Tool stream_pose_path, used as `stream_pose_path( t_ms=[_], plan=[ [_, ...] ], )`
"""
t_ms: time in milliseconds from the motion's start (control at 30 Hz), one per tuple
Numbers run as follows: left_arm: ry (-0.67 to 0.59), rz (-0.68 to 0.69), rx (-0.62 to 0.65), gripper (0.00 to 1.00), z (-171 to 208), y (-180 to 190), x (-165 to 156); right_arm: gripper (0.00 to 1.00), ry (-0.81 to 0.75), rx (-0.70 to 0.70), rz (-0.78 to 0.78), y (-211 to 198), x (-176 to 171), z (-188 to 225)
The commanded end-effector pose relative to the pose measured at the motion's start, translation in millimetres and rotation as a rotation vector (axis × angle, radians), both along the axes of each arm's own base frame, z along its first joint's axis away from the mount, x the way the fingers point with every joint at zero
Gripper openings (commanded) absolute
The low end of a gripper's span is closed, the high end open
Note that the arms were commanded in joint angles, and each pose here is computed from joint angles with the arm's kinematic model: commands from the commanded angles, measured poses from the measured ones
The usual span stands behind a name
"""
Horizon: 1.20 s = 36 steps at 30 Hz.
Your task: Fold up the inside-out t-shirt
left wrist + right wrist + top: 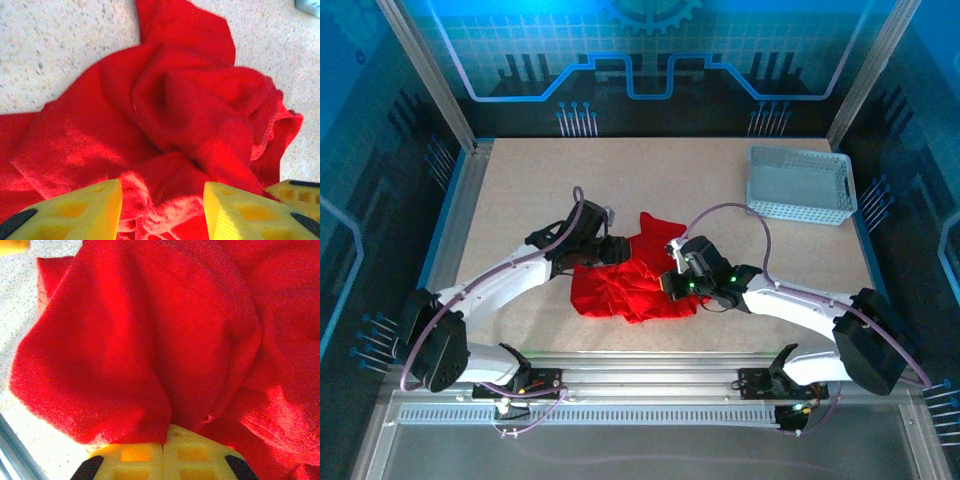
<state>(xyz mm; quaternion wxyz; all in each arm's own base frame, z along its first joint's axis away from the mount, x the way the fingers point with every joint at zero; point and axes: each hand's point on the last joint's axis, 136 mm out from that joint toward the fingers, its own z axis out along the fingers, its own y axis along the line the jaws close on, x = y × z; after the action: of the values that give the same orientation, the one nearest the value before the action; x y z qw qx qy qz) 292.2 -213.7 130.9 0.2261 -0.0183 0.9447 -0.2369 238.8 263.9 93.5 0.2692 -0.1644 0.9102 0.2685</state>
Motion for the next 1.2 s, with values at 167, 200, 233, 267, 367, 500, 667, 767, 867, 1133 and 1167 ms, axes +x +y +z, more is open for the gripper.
stream_pose_path(
  t_ms=[167,200,233,267,367,500,667,767,867,1133,1167],
  plan=[
    [0.068,0.066,-0.042,0.41,-21,1,-17,0.02,-0.005,0.050,-0.037,3,15,9],
    [0.082,0.063,-0.037,0.39,-25,-1,-17,0.02,-0.006,0.051,-0.035,4,15,10],
    [0.092,0.058,-0.035,0.36,-29,-2,-17,0.02,-0.008,0.050,-0.032,4,16,10],
    [0.093,0.056,-0.039,0.34,-30,-4,-15,0.02,-0.009,0.051,-0.030,5,15,11],
    [0.083,0.044,-0.071,0.29,-28,-13,-9,0.02,-0.010,0.044,-0.029,4,15,10],
    [0.080,0.026,-0.096,0.21,-25,-23,-1,0.02,-0.017,0.024,-0.040,-2,15,7],
    [0.064,0.019,-0.098,0.01,-19,-26,4,0.03,-0.024,0.007,-0.044,-5,15,7],
    [0.025,0.026,-0.103,0.00,-5,-24,7,0.03,-0.032,-0.014,-0.053,-9,16,7],
    [-0.035,0.027,-0.114,0.00,21,-19,6,0.07,-0.036,-0.051,-0.059,-16,19,8],
    [-0.235,-0.007,-0.242,0.00,106,-6,-8,0.34,-0.086,-0.012,-0.003,-24,24,33],
    [-0.243,-0.017,-0.254,0.00,110,-7,-10,0.38,-0.100,0.006,0.016,-19,24,40]
  ],
)
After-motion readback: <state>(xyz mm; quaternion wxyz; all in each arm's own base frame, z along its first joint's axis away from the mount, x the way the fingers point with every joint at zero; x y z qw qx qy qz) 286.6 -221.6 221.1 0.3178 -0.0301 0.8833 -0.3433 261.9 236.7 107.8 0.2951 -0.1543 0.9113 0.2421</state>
